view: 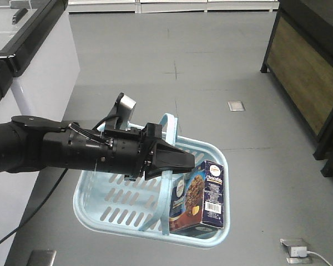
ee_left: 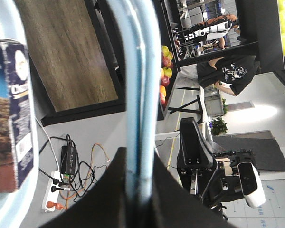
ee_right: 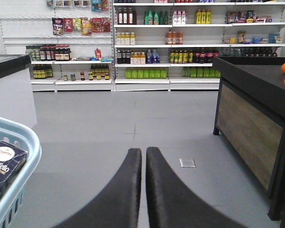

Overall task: Left arm holds basket, right arm returns cookies
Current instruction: 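Raise the held basket with the cookie box in front of the robot, then hold the basket with the left gripper while driving toward the drink shelves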

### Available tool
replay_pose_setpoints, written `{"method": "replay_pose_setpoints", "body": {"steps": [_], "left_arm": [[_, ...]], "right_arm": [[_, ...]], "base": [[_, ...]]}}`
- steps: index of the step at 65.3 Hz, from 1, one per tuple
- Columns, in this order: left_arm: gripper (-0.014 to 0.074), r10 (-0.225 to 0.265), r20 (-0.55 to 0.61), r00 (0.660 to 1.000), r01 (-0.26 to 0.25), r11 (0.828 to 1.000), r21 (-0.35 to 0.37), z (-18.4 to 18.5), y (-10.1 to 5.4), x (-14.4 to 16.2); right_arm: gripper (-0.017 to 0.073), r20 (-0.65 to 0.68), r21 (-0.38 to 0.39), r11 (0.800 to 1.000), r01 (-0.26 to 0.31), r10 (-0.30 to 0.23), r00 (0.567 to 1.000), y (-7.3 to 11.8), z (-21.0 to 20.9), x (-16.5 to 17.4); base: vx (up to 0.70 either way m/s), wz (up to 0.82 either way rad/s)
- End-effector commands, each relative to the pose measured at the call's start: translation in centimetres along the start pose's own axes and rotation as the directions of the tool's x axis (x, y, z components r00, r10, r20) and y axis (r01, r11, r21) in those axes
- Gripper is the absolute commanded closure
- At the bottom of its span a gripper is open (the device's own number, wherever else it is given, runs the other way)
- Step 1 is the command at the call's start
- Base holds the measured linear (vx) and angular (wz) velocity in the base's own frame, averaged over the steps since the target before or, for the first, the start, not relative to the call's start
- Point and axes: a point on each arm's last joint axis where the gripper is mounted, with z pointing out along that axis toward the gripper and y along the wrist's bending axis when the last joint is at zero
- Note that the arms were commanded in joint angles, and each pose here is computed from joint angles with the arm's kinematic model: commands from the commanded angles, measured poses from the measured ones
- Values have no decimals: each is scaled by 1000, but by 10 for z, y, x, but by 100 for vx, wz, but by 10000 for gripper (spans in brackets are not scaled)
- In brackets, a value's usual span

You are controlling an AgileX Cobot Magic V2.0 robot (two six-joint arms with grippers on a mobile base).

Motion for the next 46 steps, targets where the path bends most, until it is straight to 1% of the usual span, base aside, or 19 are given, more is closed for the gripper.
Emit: {"method": "replay_pose_setpoints", "body": {"steps": [1,30,46], "left_arm": [[599,24,56,998,-33,987,158,-9,-38,-4],[599,22,55,998,-30,987,157,-8,-36,-5],[599,21,55,998,-30,987,157,-8,-36,-5]], "right_arm": [[565,69,-8,1000,16,-16,997,1,0,-1],[565,69,-8,1000,16,-16,997,1,0,-1],[565,69,-8,1000,16,-16,997,1,0,-1]], "base": [[31,-8],[36,-4],[43,6]]}}
